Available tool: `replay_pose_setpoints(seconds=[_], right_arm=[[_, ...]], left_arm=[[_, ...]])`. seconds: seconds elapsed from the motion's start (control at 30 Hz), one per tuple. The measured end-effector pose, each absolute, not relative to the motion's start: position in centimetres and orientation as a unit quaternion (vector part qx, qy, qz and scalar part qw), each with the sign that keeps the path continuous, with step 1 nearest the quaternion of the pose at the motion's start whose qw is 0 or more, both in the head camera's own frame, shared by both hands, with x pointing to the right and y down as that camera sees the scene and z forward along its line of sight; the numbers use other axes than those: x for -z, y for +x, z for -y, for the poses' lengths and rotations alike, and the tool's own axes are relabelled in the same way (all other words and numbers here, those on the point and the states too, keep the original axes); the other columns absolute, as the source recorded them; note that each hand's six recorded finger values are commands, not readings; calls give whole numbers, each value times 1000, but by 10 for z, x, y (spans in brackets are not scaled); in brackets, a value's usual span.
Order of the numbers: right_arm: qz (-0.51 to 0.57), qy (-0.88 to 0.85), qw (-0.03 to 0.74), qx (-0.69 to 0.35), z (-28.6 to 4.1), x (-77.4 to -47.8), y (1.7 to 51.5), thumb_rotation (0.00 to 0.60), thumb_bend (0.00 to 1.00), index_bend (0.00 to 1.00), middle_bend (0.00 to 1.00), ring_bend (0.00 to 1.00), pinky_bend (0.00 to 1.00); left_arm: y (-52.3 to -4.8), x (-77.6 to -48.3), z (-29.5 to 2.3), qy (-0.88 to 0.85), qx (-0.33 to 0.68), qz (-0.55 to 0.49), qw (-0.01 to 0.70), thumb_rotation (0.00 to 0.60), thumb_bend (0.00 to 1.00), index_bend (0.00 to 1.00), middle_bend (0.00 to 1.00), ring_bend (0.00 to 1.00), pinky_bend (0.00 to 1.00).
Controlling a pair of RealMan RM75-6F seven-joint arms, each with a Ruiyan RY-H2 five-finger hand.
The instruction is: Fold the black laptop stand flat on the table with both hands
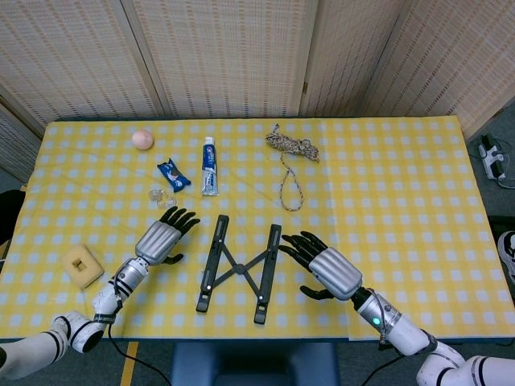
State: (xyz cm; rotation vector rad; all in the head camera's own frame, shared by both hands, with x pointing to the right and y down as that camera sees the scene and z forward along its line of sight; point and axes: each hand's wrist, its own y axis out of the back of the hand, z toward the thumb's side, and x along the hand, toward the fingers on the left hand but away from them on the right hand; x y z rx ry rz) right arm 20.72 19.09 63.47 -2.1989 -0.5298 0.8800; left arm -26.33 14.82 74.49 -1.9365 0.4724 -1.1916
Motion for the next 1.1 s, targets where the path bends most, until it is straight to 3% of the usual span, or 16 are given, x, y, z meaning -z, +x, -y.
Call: replay_pose_setpoints(seconds=[0.17, 0.33, 0.6, 1.1], right_arm=[[185, -806, 430, -362, -195, -643, 204, 600, 195, 204, 356, 327, 246], [185, -781, 469, -368, -198, -658, 191, 600, 155, 321, 458, 412, 367], [195, -765, 500, -356, -197, -680, 175, 600, 156, 372, 523, 481, 421], [190, -772, 506, -334, -206, -707, 152, 600, 156, 373, 541, 500, 435]], left_arm=[[-246, -753, -150, -769, 468, -185, 393, 600, 249, 113, 67, 0, 13], [-236, -760, -151, -772, 472, -183, 383, 600, 239, 90, 47, 0, 2], [-224, -765, -150, -776, 471, -194, 373, 600, 236, 80, 41, 0, 0], [-210, -768, -154, -794, 461, -204, 340, 600, 236, 73, 41, 0, 0]])
